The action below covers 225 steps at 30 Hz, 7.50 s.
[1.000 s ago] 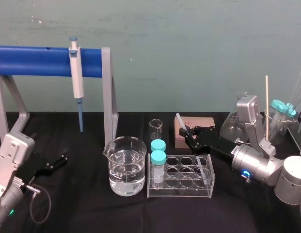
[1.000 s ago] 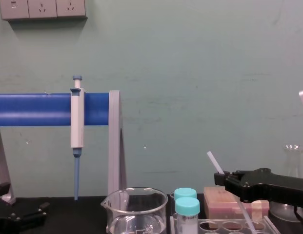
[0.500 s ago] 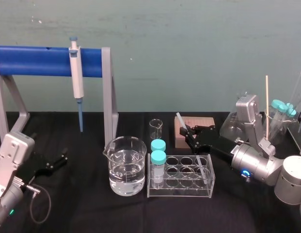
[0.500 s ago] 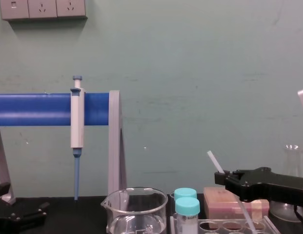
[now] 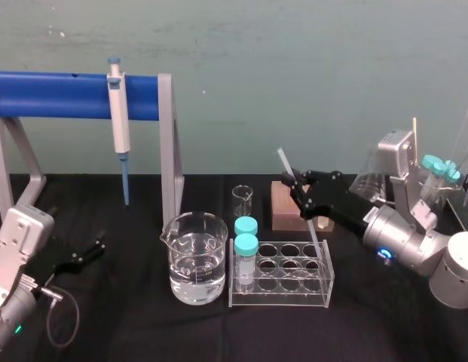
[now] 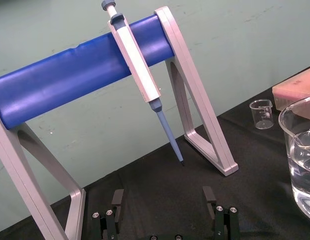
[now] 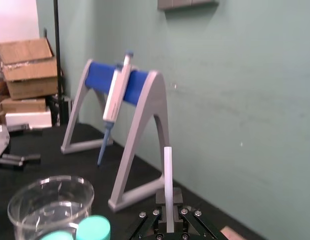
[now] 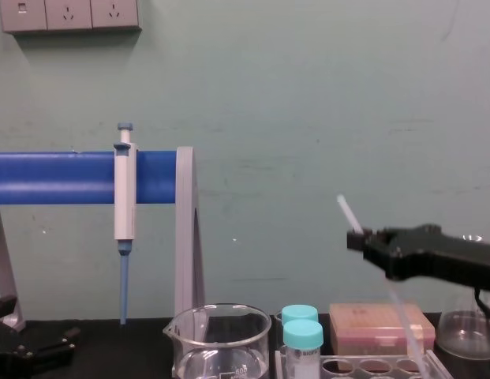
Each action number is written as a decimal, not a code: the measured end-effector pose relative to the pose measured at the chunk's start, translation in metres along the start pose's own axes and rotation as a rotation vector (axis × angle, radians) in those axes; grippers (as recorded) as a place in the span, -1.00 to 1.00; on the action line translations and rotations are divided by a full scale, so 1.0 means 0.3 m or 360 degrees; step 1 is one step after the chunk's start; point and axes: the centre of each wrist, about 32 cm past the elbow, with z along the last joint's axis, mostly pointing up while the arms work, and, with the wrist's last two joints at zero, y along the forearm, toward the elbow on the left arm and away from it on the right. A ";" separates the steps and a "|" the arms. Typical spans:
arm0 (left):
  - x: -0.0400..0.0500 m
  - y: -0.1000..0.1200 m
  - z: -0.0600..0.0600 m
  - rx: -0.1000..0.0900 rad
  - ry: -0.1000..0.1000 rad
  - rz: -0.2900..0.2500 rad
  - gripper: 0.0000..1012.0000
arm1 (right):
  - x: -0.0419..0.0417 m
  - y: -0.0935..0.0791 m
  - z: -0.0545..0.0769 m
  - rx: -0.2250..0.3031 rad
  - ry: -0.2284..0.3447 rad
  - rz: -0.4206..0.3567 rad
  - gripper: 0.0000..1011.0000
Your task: Pick up the stirring rod with one hand, then place it down.
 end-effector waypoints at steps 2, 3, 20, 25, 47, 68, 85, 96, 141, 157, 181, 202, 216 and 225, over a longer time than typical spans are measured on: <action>0.000 0.000 0.000 0.0000 0.0000 0.0000 0.98 | 0.000 0.002 0.020 0.0041 -0.0018 -0.0008 -0.86; 0.000 0.000 0.000 0.0000 0.0000 0.0000 0.98 | 0.000 0.003 0.034 0.0072 -0.0032 -0.0017 -0.86; 0.000 0.000 0.000 0.0000 0.0000 0.0000 0.98 | -0.042 -0.042 0.001 0.0318 -0.0225 -0.0237 -0.86; 0.000 0.000 0.000 0.0000 0.0000 0.0000 0.98 | -0.068 -0.056 -0.047 0.0362 -0.0256 -0.0300 -0.86; 0.000 0.000 0.000 0.0000 0.0000 0.0000 0.98 | -0.092 -0.076 -0.091 0.0341 -0.0219 -0.0325 -0.86; 0.000 0.000 0.000 0.0000 0.0000 0.0000 0.98 | -0.090 -0.075 -0.087 0.0343 -0.0222 -0.0321 -0.86; 0.000 0.000 0.000 0.0000 0.0000 0.0000 0.98 | -0.090 -0.074 -0.087 0.0344 -0.0223 -0.0321 -0.86; 0.000 0.000 0.000 0.0000 0.0000 0.0000 0.98 | -0.090 -0.074 -0.087 0.0344 -0.0223 -0.0321 -0.86; 0.000 0.000 0.000 0.0000 0.0000 0.0000 0.98 | -0.090 -0.074 -0.087 0.0344 -0.0223 -0.0321 -0.86; 0.000 0.000 0.000 0.0000 0.0000 0.0000 0.98 | -0.090 -0.074 -0.087 0.0344 -0.0223 -0.0321 -0.86; 0.000 0.000 0.000 0.0000 0.0000 0.0000 0.98 | -0.110 -0.036 -0.060 0.0422 -0.0294 -0.0054 -0.86; 0.000 0.000 0.000 0.0000 0.0000 0.0000 0.98 | -0.079 -0.034 -0.126 0.0356 -0.0105 0.0008 -0.86; 0.000 0.000 0.000 0.0000 0.0000 0.0000 0.98 | -0.070 -0.027 -0.159 0.0285 -0.0053 0.0016 -0.86; 0.000 0.000 0.000 0.0000 0.0000 0.0000 0.98 | -0.065 -0.029 -0.177 0.0228 -0.0059 0.0003 -0.86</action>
